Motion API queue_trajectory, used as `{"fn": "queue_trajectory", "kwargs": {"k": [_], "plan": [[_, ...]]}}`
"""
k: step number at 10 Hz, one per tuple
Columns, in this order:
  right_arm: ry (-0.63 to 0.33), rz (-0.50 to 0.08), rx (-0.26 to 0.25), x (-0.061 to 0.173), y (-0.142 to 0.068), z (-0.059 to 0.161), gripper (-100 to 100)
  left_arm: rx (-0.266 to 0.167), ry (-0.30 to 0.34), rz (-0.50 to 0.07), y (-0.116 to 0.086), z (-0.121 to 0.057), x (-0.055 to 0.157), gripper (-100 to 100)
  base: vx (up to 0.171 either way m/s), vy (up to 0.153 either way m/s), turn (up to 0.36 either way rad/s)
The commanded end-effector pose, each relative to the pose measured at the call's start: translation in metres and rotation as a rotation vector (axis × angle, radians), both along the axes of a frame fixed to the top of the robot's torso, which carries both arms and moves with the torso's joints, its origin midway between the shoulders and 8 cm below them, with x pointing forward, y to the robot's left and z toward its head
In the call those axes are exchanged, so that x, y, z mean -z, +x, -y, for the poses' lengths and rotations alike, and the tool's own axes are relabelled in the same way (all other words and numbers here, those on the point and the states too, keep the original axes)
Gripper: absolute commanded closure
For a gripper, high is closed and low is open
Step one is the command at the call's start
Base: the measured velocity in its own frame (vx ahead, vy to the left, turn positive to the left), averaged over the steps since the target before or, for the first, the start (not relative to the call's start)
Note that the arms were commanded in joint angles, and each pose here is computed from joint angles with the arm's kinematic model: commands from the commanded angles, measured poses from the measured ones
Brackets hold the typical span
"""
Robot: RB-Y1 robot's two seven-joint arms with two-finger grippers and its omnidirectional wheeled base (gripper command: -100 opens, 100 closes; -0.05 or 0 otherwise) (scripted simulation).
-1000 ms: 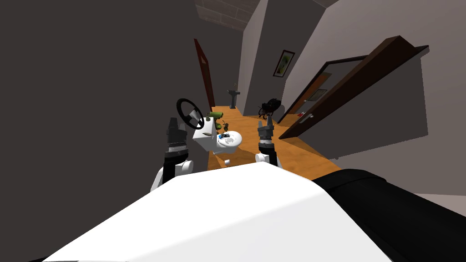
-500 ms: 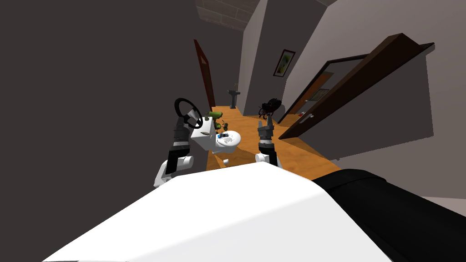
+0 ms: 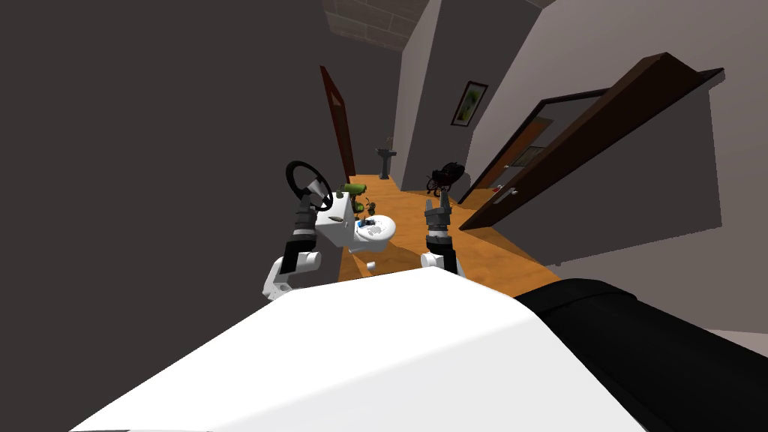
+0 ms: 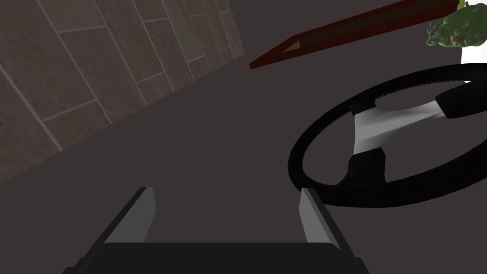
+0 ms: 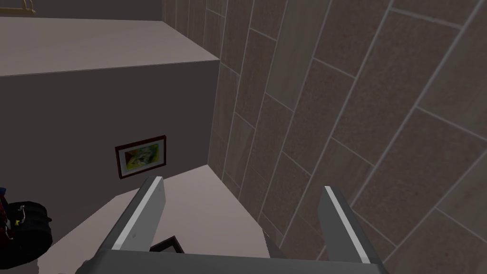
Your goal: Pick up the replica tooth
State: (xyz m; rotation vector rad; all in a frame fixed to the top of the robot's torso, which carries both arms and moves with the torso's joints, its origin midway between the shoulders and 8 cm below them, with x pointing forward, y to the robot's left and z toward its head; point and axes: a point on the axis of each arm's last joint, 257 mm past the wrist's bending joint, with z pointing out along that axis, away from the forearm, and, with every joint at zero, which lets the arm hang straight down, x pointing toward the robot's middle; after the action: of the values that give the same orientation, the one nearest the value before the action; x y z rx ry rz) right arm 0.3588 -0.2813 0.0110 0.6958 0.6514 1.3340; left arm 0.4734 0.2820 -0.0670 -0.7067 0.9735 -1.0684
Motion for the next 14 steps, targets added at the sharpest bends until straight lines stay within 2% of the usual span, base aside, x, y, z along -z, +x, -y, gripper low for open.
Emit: {"fn": "queue_trajectory", "kwargs": {"k": [1,2,3,4,9,10,11,12,13,14], "plan": [[0.0,0.0,0.0,0.0,0.0,0.0,0,-0.01,-0.003,-0.05,0.018,-0.007,0.012,-100,-0.032,-0.056,0.035],[0.0,0.0,0.0,0.0,0.0,0.0,0,-0.012,-0.005,-0.069,0.021,-0.007,0.019,-100,-0.024,-0.047,0.017],[0.0,0.0,0.0,0.0,0.0,0.0,0,-0.02,-0.008,-0.102,0.035,-0.012,0.028,-100,-0.02,-0.048,0.034],[0.0,0.0,0.0,0.0,0.0,0.0,0,-0.021,-0.01,-0.124,0.039,-0.012,0.033,-100,-0.02,-0.038,0.022],[0.0,0.0,0.0,0.0,0.0,0.0,0,-0.042,-0.03,-0.27,0.084,-0.023,0.069,-100,-0.02,-0.038,0.031],[0.0,0.0,0.0,0.0,0.0,0.0,0,-0.044,-0.033,-0.305,0.089,-0.024,0.081,-100,-0.017,-0.026,0.018],[0.0,0.0,0.0,0.0,0.0,0.0,0,-0.044,-0.034,-0.311,0.089,-0.024,0.083,-100,-0.007,-0.009,-0.004],[0.0,0.0,0.0,0.0,0.0,0.0,0,-0.048,-0.041,-0.351,0.101,-0.026,0.091,-100,-0.012,-0.013,0.037],[0.0,0.0,0.0,0.0,0.0,0.0,0,-0.048,-0.043,-0.376,0.104,-0.026,0.099,-100,-0.015,-0.019,0.024],[0.0,0.0,0.0,0.0,0.0,0.0,0,-0.048,-0.043,-0.376,0.104,-0.026,0.099,-100,-0.006,-0.011,-0.001]]}}
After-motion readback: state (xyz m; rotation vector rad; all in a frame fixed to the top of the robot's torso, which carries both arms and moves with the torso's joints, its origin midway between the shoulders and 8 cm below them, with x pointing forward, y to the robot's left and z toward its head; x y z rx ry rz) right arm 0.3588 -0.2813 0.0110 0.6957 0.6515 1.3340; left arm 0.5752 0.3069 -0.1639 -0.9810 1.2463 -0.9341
